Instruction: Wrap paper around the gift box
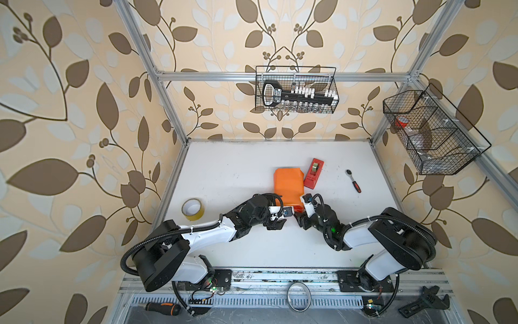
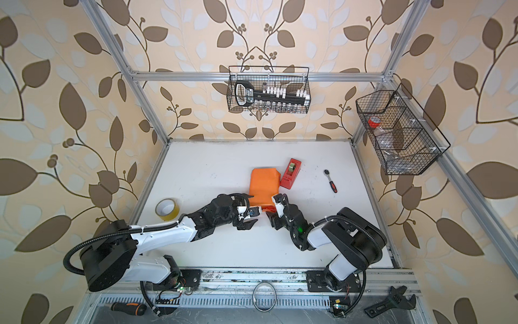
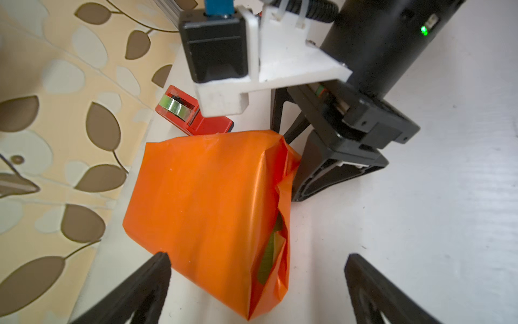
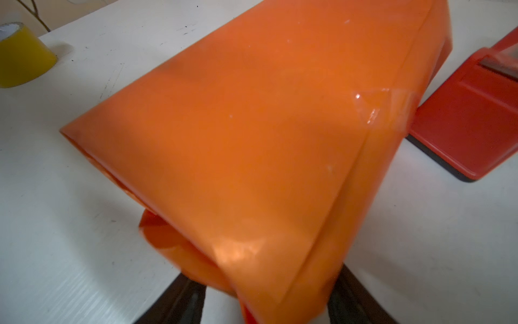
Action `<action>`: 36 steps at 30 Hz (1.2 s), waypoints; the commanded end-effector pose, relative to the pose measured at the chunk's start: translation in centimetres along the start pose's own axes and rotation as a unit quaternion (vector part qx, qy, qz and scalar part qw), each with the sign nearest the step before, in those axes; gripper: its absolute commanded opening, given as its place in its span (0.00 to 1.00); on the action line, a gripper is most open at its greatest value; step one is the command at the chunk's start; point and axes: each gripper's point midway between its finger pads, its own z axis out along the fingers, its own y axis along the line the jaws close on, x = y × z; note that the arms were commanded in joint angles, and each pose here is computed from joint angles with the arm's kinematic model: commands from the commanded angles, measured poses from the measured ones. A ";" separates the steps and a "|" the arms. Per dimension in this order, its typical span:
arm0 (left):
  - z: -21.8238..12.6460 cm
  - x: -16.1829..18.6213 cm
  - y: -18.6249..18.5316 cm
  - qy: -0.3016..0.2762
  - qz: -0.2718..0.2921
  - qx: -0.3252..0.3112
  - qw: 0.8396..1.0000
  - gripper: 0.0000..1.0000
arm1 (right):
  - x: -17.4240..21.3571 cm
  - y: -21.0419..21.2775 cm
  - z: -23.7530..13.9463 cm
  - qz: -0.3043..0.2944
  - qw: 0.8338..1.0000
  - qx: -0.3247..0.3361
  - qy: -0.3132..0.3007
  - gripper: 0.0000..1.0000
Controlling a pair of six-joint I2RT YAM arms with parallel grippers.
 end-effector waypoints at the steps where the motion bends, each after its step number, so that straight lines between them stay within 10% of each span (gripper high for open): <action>1: 0.8 0.2 1.6 -0.002 0.061 -0.025 0.998 0.99 | -1.6 0.1 0.3 -0.002 1.000 0.005 -0.023 0.65; 36: 5.3 5.1 1.2 0.012 0.101 -0.016 0.995 0.98 | -1.7 -0.1 0.6 0.006 1.000 0.005 -0.021 0.59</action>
